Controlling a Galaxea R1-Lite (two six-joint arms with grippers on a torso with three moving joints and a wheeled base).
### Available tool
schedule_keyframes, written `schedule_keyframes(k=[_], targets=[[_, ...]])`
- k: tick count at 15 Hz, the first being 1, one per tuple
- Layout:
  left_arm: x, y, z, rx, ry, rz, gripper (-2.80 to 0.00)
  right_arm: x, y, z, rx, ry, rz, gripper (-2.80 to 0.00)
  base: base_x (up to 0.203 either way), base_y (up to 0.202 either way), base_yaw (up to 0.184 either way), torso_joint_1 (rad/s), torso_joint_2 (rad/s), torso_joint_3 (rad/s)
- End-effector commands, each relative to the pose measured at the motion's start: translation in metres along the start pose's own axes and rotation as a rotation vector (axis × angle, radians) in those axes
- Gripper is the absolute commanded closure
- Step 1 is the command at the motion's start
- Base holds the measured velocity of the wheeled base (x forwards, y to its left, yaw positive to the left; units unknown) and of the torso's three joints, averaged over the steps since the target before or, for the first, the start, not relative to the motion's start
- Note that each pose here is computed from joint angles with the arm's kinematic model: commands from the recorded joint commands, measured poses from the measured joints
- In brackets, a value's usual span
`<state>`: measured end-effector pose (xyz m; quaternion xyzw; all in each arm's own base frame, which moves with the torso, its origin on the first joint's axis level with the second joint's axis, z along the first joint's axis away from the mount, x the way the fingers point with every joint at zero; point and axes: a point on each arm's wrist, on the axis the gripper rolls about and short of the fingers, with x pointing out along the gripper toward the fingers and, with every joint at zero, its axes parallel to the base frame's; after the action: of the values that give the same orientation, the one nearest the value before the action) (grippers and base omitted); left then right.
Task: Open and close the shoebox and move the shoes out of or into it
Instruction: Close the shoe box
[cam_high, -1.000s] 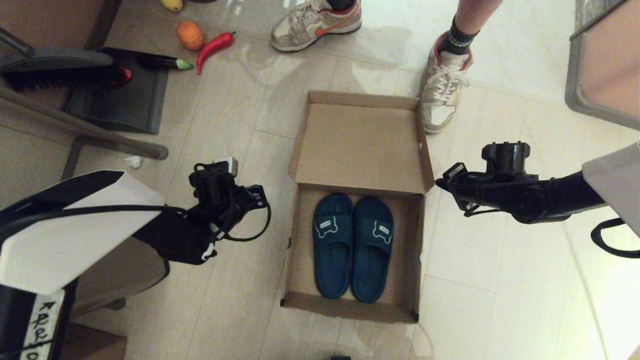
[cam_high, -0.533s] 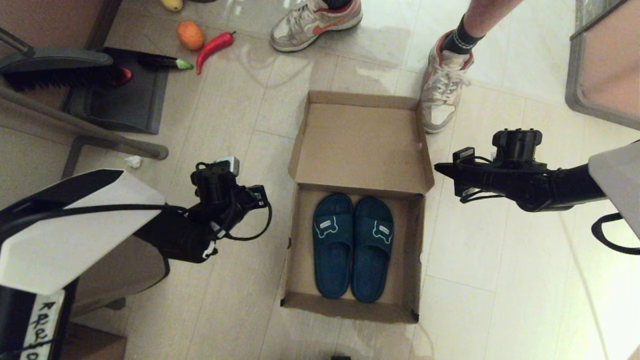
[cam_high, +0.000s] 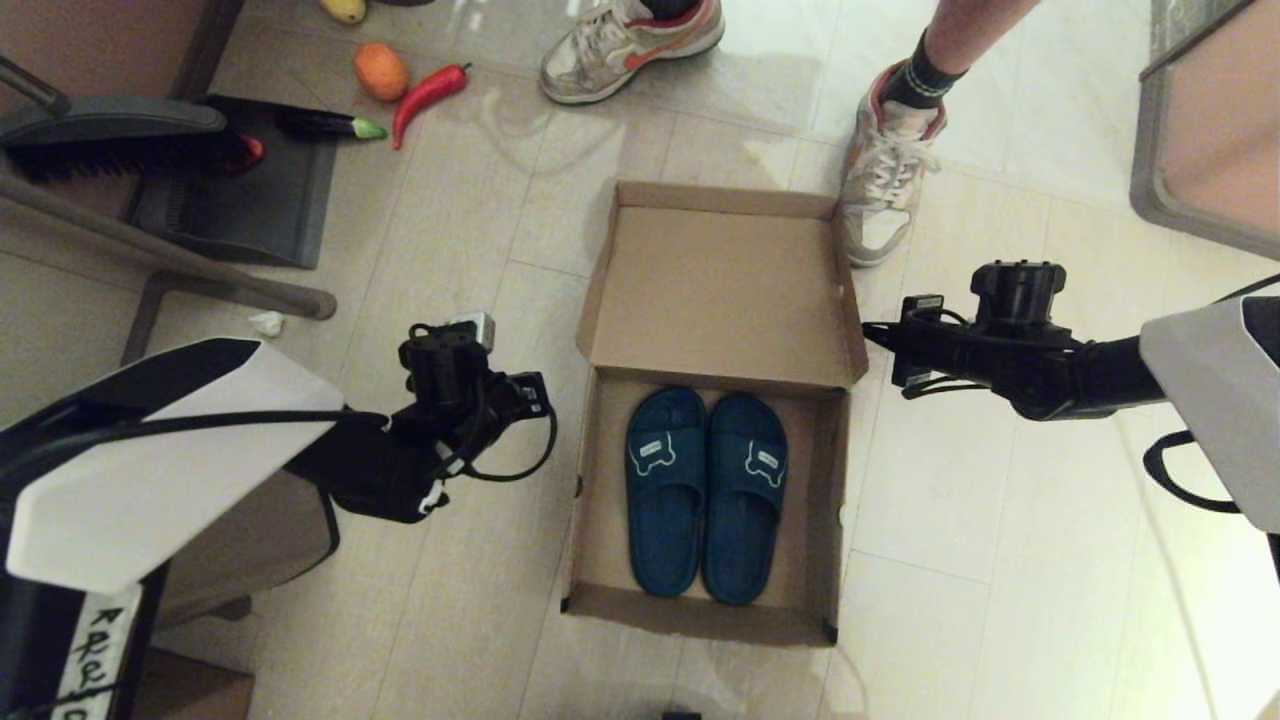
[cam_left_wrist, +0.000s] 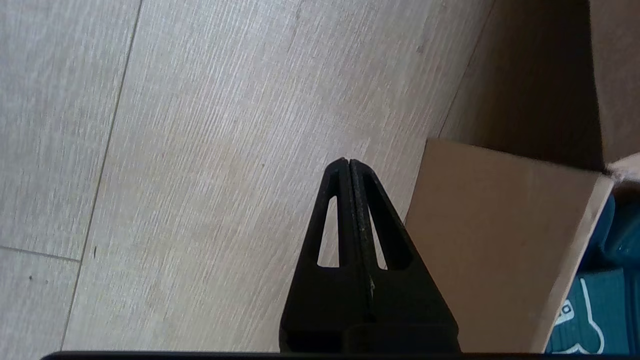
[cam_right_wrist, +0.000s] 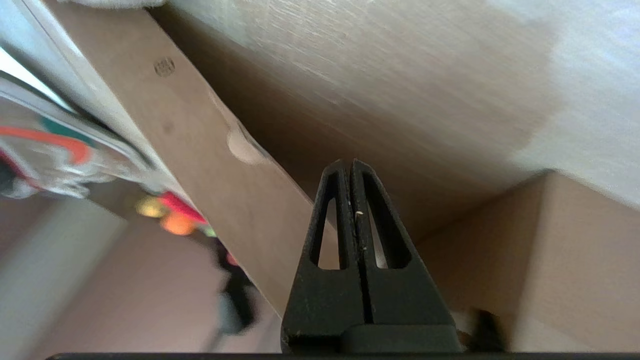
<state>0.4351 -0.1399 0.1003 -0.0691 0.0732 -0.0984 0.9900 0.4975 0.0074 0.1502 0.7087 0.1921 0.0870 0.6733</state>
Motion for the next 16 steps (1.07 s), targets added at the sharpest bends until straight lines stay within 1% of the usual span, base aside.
schedule_keyframes(k=[1, 2, 3, 5, 7, 9, 11, 13, 16], targets=[[0.009, -0.004, 0.003, -0.003, -0.022, -0.009, 0.0, 0.012, -0.011, 0.005, 0.046, 0.006, -0.002, 0.0, 0.0, 0.0, 0.0, 0.0, 0.0, 0.0], [0.013, -0.007, 0.001, -0.002, -0.016, -0.013, 0.0, 0.015, -0.013, 0.006, 0.069, 0.028, 0.0, 0.0, 0.0, 0.0, 0.0, 0.0, 0.0, 0.0], [0.015, -0.01, -0.001, 0.0, -0.011, -0.021, 0.0, 0.017, -0.015, 0.007, 0.113, 0.051, -0.001, 0.0, 0.0, 0.0, 0.0, 0.0, 0.0, 0.0], [0.022, -0.016, -0.006, 0.001, -0.012, -0.033, 0.0, 0.022, -0.014, 0.01, 0.198, 0.069, 0.024, 0.0, 0.0, 0.0, 0.0, 0.0, 0.0, 0.0], [0.026, -0.026, -0.006, 0.003, -0.008, -0.051, 0.0, 0.023, -0.014, 0.011, 0.232, 0.121, 0.042, 0.0, 0.0, 0.0, 0.0, 0.0, 0.0, 0.0], [0.028, -0.034, -0.008, 0.005, -0.005, -0.068, 0.0, 0.023, -0.012, 0.012, 0.294, 0.165, 0.065, 0.0, 0.0, 0.0, 0.0, 0.0, 0.0, 0.0], [0.031, -0.037, -0.01, 0.006, -0.006, -0.074, 0.0, 0.023, -0.014, 0.017, 0.313, 0.223, 0.083, 0.0, 0.0, 0.0, 0.0, 0.0, 0.0, 0.0], [0.031, -0.04, -0.012, 0.007, -0.002, -0.079, 0.0, 0.02, -0.013, 0.022, 0.355, 0.276, 0.086, 0.0, 0.0, 0.0, 0.0, 0.0, 0.0, 0.0], [0.033, -0.042, -0.019, 0.009, 0.012, -0.082, 0.0, 0.016, -0.009, 0.029, 0.388, 0.383, 0.124, 0.0, 0.0, 0.0, 0.0, 0.0, 0.0, 0.0]])
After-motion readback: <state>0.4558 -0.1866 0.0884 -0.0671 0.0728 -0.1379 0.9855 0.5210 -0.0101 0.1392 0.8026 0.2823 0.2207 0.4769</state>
